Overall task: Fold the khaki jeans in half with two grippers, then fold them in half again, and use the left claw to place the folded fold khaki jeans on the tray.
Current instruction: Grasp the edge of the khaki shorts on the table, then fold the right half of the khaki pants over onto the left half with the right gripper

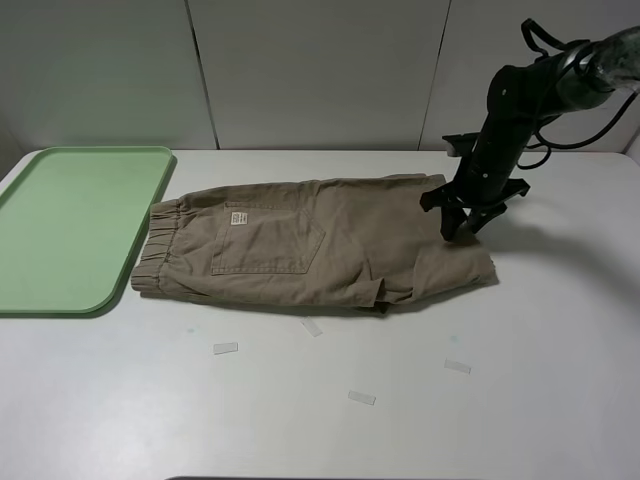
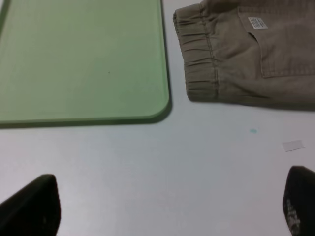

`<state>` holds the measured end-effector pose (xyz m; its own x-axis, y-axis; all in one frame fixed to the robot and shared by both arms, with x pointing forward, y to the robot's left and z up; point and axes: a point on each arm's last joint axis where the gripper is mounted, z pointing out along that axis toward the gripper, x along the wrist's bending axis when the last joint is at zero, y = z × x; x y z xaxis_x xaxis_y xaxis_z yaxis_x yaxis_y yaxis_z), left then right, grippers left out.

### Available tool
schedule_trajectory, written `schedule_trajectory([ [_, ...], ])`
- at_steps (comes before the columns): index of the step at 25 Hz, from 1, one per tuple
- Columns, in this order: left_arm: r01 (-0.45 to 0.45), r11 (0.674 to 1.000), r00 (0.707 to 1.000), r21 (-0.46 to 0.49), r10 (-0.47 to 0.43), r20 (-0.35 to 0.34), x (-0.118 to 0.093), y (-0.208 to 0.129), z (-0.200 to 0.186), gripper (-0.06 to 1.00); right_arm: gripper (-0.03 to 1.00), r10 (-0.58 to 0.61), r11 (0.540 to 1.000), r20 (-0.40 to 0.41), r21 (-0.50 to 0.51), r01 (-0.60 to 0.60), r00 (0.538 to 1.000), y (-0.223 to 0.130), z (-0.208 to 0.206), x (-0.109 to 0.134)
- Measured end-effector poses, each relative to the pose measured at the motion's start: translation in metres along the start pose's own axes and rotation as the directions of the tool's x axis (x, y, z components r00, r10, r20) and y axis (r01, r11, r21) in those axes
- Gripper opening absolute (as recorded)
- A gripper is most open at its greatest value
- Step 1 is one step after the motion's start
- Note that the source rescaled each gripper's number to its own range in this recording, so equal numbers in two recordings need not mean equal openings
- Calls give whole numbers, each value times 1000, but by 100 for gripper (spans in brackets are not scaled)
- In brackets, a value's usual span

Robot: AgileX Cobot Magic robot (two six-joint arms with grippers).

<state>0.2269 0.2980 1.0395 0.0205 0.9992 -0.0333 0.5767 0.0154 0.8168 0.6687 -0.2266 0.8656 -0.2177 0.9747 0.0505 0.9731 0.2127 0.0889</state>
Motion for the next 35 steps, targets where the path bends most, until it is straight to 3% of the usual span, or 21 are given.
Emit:
schedule_trajectory([
  [1, 0, 1000, 1000, 0, 0, 0, 0, 0, 0, 89, 15, 8, 1000, -11, 3, -8, 1000, 0, 0, 1],
  [2, 0, 1000, 1000, 0, 0, 0, 0, 0, 0, 89, 8, 8, 1000, -12, 4, -8, 1000, 0, 0, 2],
  [13, 0, 1000, 1000, 0, 0, 0, 0, 0, 0, 89, 8, -3, 1000, -1, -1, 3, 1000, -1, -12, 2],
  [23, 0, 1000, 1000, 0, 0, 0, 0, 0, 0, 89, 8, -61, 991, 105, -114, 73, 993, -2, -87, -2],
  [31, 0, 1000, 1000, 0, 0, 0, 0, 0, 0, 89, 8, -61, 992, 135, -103, 75, 989, -9, -107, -4],
  [35, 0, 1000, 1000, 0, 0, 0, 0, 0, 0, 89, 8, -84, 988, 202, -107, 107, 976, -15, -129, -8],
])
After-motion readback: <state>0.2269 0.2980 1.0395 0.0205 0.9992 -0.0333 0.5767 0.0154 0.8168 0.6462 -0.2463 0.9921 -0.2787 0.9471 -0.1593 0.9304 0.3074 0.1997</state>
